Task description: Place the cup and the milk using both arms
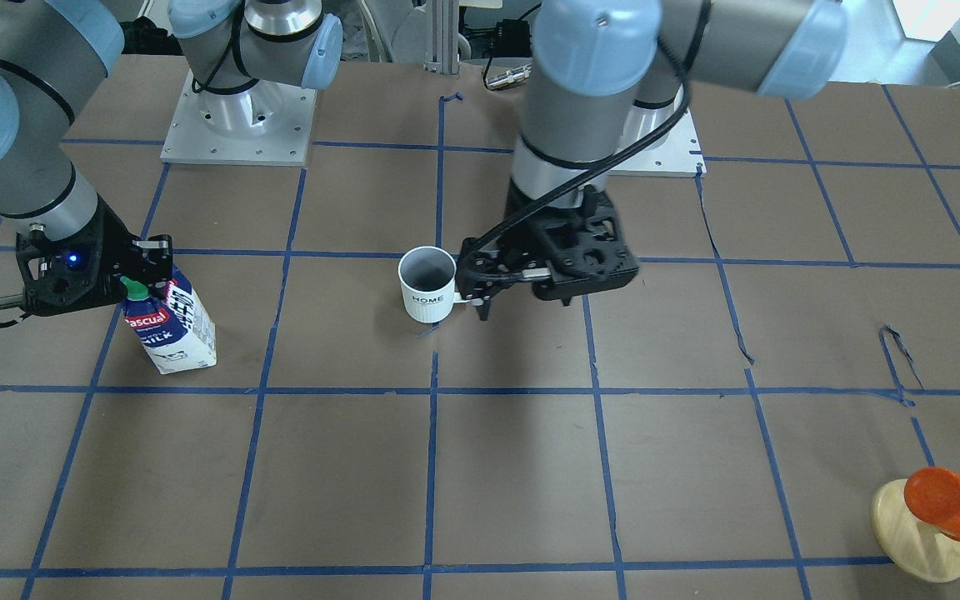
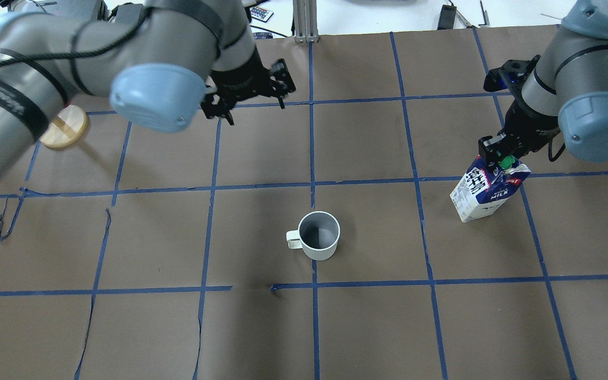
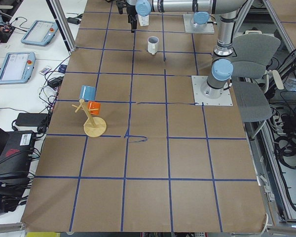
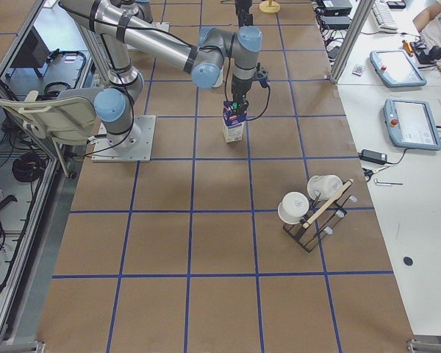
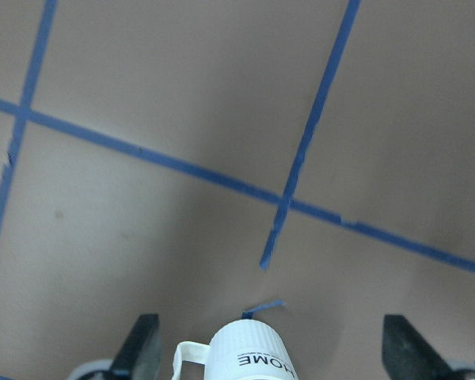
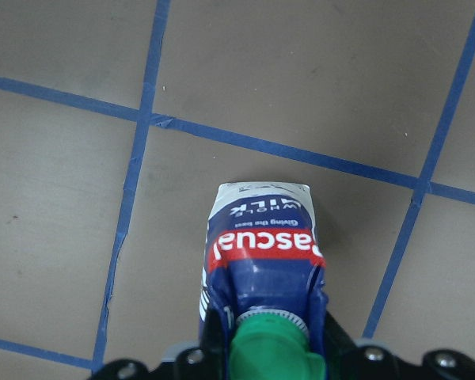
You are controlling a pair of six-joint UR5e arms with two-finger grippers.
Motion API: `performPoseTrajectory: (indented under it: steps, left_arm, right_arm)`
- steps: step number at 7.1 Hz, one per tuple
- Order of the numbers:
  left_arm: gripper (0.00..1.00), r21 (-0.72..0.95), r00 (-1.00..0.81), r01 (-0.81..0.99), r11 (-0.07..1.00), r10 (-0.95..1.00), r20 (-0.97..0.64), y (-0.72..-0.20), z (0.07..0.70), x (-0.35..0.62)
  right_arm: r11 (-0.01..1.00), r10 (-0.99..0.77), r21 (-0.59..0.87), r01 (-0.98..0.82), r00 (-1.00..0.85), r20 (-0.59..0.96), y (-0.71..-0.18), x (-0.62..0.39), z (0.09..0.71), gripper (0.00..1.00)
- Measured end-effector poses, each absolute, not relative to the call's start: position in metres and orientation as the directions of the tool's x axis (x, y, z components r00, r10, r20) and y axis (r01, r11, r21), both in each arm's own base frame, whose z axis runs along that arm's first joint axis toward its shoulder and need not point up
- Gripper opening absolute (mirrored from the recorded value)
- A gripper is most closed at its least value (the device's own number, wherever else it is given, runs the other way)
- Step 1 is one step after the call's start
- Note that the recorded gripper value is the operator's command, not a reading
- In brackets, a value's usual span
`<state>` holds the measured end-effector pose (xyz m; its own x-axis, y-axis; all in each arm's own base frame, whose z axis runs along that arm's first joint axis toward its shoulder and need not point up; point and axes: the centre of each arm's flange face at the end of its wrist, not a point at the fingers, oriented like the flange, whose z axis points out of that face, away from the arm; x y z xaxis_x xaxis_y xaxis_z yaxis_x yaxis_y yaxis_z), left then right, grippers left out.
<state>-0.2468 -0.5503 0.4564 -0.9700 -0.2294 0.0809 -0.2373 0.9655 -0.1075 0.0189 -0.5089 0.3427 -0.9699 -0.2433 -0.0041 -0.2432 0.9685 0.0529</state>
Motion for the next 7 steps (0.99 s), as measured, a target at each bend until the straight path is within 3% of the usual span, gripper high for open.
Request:
performPoseTrajectory:
  steps: [3,7]
  left_arm:
    - [1.0,-0.027,-0.988,-0.152,0.988,-0.152,0.034,-0.525,0.52,-0.146]
    - [1.0,0.005,-0.989,-0.146,0.989,-0.146,0.021,-0.49,0.516,-0.126]
  right_arm:
    - [0.996,-0.094,-0.011,-0.094,-0.995,-0.034,-0.518,0.029,0.366,0.26]
    - [0.997,0.058,-0.038,0.062,-0.994,-0.089,-0.514,0.117,0.374,0.26]
